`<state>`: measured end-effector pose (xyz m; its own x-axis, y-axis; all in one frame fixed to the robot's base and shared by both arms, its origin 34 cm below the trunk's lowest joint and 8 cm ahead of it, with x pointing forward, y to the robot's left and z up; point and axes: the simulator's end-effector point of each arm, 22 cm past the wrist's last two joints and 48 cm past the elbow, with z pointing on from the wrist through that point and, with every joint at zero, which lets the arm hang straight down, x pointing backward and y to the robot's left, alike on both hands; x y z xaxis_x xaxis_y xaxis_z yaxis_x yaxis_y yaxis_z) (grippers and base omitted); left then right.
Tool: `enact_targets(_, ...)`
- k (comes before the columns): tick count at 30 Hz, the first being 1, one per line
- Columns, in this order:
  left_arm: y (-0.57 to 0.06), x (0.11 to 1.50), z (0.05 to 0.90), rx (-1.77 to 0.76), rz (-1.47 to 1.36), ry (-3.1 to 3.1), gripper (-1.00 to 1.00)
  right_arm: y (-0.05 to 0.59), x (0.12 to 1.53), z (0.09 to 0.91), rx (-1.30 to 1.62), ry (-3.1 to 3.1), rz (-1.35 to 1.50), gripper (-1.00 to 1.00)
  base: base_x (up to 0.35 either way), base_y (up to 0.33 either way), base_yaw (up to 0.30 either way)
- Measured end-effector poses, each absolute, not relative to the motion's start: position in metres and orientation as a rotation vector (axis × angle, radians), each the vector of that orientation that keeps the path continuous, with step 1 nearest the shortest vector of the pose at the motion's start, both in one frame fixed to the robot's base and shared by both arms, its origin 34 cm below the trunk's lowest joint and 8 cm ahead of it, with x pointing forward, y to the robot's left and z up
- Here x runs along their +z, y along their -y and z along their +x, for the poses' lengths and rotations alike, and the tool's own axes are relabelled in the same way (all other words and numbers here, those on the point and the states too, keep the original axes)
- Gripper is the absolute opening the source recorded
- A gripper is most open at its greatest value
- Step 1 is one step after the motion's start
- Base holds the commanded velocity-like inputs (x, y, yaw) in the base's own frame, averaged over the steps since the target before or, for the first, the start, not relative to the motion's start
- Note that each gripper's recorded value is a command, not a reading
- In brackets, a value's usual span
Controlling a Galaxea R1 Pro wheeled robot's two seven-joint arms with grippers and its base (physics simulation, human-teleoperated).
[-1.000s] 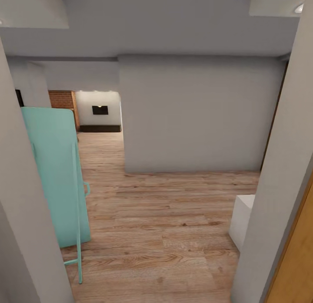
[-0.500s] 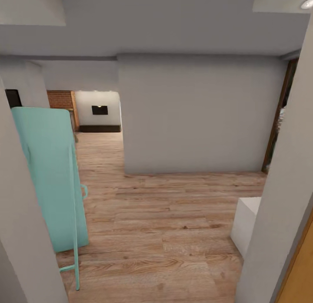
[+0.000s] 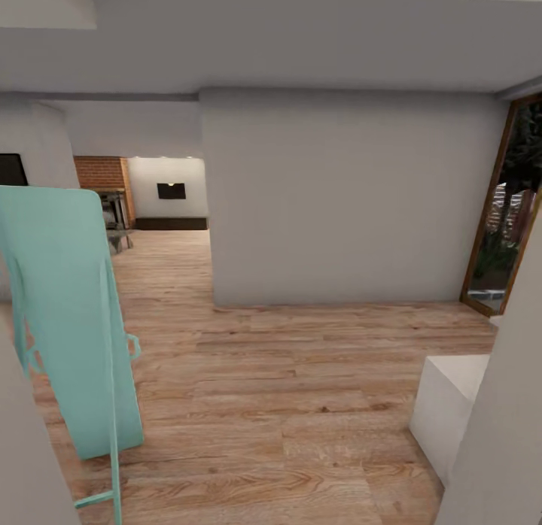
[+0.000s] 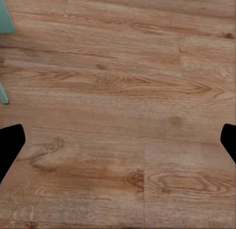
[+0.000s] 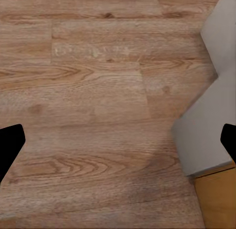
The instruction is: Move the two storage containers from the living room to the garage. In the garage, place one container on the floor and stack the other container on top of it (either order is fine).
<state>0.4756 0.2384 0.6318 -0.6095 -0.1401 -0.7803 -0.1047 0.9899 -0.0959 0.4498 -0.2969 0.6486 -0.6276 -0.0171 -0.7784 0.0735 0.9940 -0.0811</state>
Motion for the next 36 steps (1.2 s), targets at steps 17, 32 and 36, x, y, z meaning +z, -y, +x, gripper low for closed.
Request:
enact_targets(17, -0.2372, 0.6288, 0.4733, -0.056, -0.170, -2.248, 1.00, 0.2963, 0.6485, 0.4498, -0.128, -2.246, 0.037, 1.00, 0.328, 0.000, 0.000)
enact_targets(32, -0.2371, 0.6282, 0.4728, -0.056, -0.171, -2.252, 1.00, 0.2949, 0.6464, 0.4478, -0.121, -2.253, 0.033, 1.00, 0.328, 0.000, 0.000)
enact_targets(36, -0.2369, 0.6282, 0.4728, -0.057, -0.171, -2.252, 1.00, 0.2951, 0.6457, 0.4470, -0.122, -2.255, 0.033, 1.00, 0.328, 0.000, 0.062)
